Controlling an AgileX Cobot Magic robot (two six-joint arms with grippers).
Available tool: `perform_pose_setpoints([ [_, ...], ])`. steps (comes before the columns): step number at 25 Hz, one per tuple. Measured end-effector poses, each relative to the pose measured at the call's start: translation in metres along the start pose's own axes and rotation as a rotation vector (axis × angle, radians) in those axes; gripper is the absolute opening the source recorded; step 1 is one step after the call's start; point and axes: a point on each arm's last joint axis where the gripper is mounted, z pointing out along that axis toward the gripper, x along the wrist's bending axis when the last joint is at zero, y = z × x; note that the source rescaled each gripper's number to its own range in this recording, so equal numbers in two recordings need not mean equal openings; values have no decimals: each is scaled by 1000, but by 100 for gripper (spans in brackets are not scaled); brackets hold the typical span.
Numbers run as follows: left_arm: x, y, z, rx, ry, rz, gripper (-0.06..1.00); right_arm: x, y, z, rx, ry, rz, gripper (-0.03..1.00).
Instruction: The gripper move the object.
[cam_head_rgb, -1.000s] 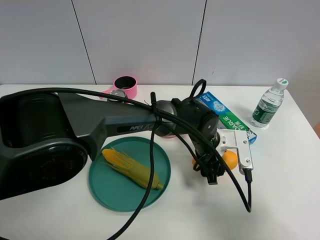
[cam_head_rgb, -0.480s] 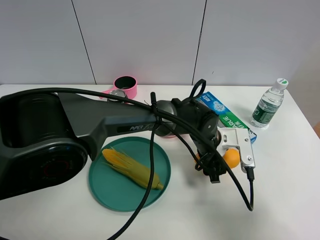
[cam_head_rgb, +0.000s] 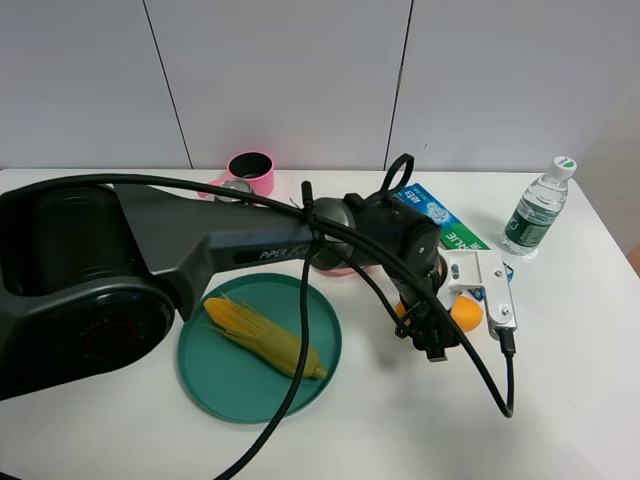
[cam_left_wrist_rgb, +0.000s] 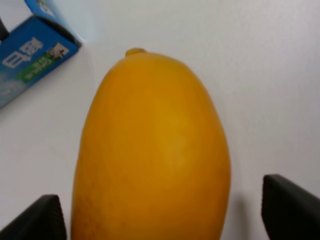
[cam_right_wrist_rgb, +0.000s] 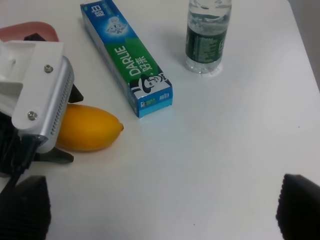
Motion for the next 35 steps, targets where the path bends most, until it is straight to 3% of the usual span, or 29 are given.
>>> perform_pose_setpoints([
  [6,3,21,-32,-48,49,55,63,0,0,0,0,0,0,100],
  [13,19,48,-146,-97,128,70,64,0,0,0,0,0,0,100],
  [18,65,20,-255,-83,328,-94,64,0,0,0,0,0,0,100],
  [21,92,-22,-326,-38,443,-240,64,0,0,0,0,0,0,100],
  [24,104,-81,-391,91,519,-399,64,0,0,0,0,0,0,100],
  [26,105,-117,-433,163,586,-487,64,0,0,0,0,0,0,100],
  [29,95,-166,-497,199,747,-630,64,0,0,0,0,0,0,100],
  [31,76,-189,-538,193,855,-712,64,0,0,0,0,0,0,100],
  [35,18,-194,-600,103,1043,-793,64,0,0,0,0,0,0,100],
])
